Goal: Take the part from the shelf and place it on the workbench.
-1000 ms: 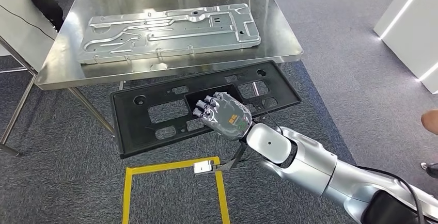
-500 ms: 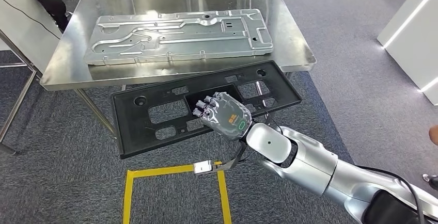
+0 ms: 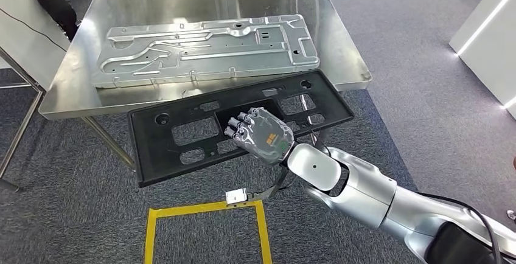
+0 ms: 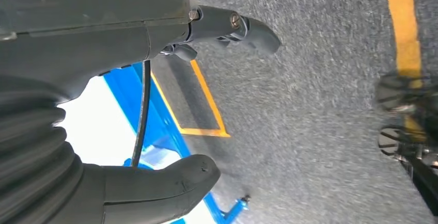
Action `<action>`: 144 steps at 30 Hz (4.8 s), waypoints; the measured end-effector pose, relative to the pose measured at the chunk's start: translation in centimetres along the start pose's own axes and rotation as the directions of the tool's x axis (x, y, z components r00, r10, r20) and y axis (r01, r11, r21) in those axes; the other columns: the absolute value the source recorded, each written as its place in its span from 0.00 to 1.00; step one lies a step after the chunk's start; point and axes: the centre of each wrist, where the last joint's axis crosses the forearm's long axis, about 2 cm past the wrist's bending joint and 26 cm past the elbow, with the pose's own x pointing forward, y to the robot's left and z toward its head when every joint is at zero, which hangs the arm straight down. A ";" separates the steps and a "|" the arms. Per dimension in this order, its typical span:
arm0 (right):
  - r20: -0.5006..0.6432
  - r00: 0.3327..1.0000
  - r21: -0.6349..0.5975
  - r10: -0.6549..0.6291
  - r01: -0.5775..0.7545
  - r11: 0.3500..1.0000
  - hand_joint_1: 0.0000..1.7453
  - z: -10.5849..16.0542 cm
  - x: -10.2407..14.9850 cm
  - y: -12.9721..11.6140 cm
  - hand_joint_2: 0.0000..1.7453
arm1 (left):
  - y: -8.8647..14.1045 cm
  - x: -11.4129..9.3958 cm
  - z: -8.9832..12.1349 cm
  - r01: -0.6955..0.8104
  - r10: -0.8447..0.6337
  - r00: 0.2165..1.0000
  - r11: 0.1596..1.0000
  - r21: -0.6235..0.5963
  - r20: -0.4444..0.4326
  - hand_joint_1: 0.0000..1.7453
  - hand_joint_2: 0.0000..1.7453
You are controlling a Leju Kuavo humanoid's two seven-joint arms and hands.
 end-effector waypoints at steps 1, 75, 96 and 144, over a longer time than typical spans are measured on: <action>0.000 1.000 -0.001 0.002 -0.002 1.000 1.00 -0.1 0.0 -0.1 1.00 | 0.0 0.0 0.0 0.001 -0.001 1.000 1.000 -0.001 0.000 0.00 1.00; -0.011 0.998 0.160 0.067 -0.064 0.985 1.00 0.1 -1.2 3.2 1.00 | 1.7 0.5 1.3 0.048 -0.048 0.999 0.999 0.002 -0.025 0.00 1.00; -0.019 0.998 0.170 0.054 -0.050 0.984 1.00 0.1 -1.3 3.4 1.00 | 1.8 0.6 1.4 0.050 -0.050 0.999 0.999 -0.002 -0.018 0.00 1.00; -0.022 1.000 0.178 0.023 -0.018 0.984 0.00 -0.6 -0.8 3.2 0.00 | 1.9 0.8 1.4 0.073 -0.073 0.997 0.997 -0.007 -0.024 0.00 1.00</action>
